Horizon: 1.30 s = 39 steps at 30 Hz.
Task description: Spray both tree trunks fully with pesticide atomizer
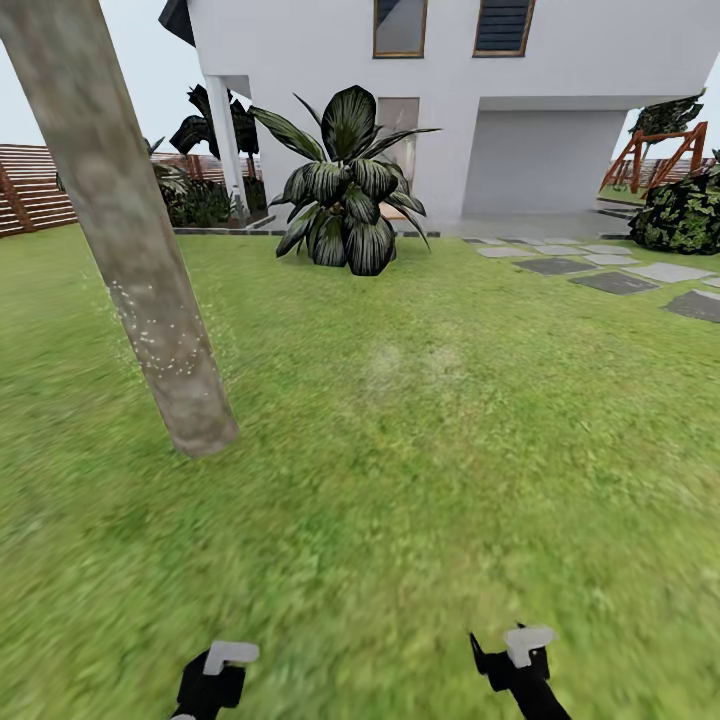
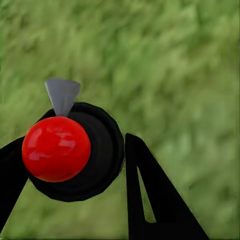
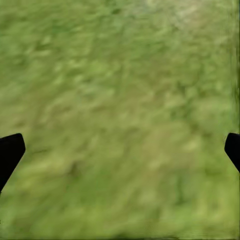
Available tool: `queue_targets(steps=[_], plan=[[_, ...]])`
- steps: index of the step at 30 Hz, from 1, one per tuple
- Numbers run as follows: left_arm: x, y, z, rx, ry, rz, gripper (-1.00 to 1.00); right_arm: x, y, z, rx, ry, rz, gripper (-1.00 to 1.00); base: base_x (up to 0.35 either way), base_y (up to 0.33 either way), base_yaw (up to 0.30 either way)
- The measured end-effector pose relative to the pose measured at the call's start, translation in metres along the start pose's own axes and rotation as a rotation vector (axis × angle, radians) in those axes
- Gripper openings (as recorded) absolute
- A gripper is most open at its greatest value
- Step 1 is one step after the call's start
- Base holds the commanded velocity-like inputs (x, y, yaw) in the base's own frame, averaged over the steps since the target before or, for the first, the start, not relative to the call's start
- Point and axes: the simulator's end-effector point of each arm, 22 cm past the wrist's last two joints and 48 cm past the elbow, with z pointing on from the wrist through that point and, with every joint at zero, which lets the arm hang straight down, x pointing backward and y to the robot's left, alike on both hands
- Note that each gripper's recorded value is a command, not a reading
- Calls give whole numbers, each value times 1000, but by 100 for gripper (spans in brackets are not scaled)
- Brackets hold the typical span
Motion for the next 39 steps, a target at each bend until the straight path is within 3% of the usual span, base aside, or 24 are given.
queue_targets(steps=[1,2,3,4,17,39], plan=[[1,4,0,-9,1,-3,-100,0,-6,0,44,0,72,100,0,0,0],[4,12,0,-29,6,-43,-100,1,-14,-1,80,2,121,100,0,0,0],[8,25,-1,-70,15,-145,-100,5,-36,-3,165,4,231,100,0,0,-264],[14,27,-2,-77,23,-168,-100,9,-43,-5,203,8,287,100,0,0,-281],[16,27,-4,-75,23,-171,-100,21,-48,-11,210,32,282,100,0,-20,-299],[15,26,-4,-76,23,-170,-100,21,-49,-12,217,33,283,100,-35,-267,-300]])
